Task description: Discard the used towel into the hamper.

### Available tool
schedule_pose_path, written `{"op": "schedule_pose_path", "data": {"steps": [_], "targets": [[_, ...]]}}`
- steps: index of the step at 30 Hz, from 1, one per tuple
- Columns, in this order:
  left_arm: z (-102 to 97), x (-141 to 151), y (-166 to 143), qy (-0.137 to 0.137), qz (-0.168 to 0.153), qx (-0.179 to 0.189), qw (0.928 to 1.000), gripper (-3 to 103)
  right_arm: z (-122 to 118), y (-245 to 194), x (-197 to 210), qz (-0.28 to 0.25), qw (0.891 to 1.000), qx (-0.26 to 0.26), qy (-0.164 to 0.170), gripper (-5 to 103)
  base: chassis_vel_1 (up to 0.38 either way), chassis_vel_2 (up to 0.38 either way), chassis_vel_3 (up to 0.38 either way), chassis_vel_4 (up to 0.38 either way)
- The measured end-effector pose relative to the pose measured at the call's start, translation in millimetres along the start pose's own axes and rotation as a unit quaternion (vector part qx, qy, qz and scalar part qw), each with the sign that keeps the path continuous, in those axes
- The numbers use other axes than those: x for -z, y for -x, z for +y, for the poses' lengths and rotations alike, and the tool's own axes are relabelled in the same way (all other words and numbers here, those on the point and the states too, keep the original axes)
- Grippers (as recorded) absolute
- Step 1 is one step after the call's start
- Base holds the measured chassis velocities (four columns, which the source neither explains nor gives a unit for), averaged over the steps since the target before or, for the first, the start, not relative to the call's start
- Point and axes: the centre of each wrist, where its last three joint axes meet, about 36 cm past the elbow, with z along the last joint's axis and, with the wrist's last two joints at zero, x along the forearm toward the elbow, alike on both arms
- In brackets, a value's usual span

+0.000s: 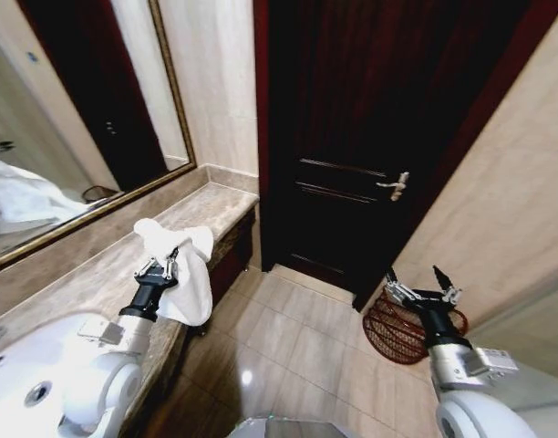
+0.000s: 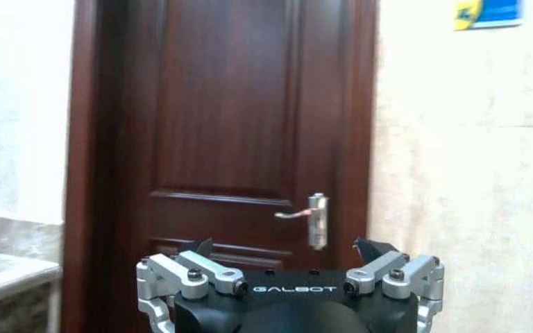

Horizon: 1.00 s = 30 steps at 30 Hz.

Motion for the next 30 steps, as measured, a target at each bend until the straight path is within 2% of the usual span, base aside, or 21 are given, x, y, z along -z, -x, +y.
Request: {"op": "schedule_pose_path", "data": {"steps": [21,30], "targets": [[5.4,-8.4,4.3,0.0,0.003,0.004,1.0,7,0.8,-3.0,-4.9,0.007,1.0,-0.016,-0.003,100,-0.126,-0.129,-0.129,-0.127],[5.7,-11.2,3.6,-0.012,0.002,0.006,0.9999,7,0.2,-4.7,-3.8,0.01,1.0,-0.02,-0.007,100,-0.092,-0.114,-0.104,-0.102]]}}
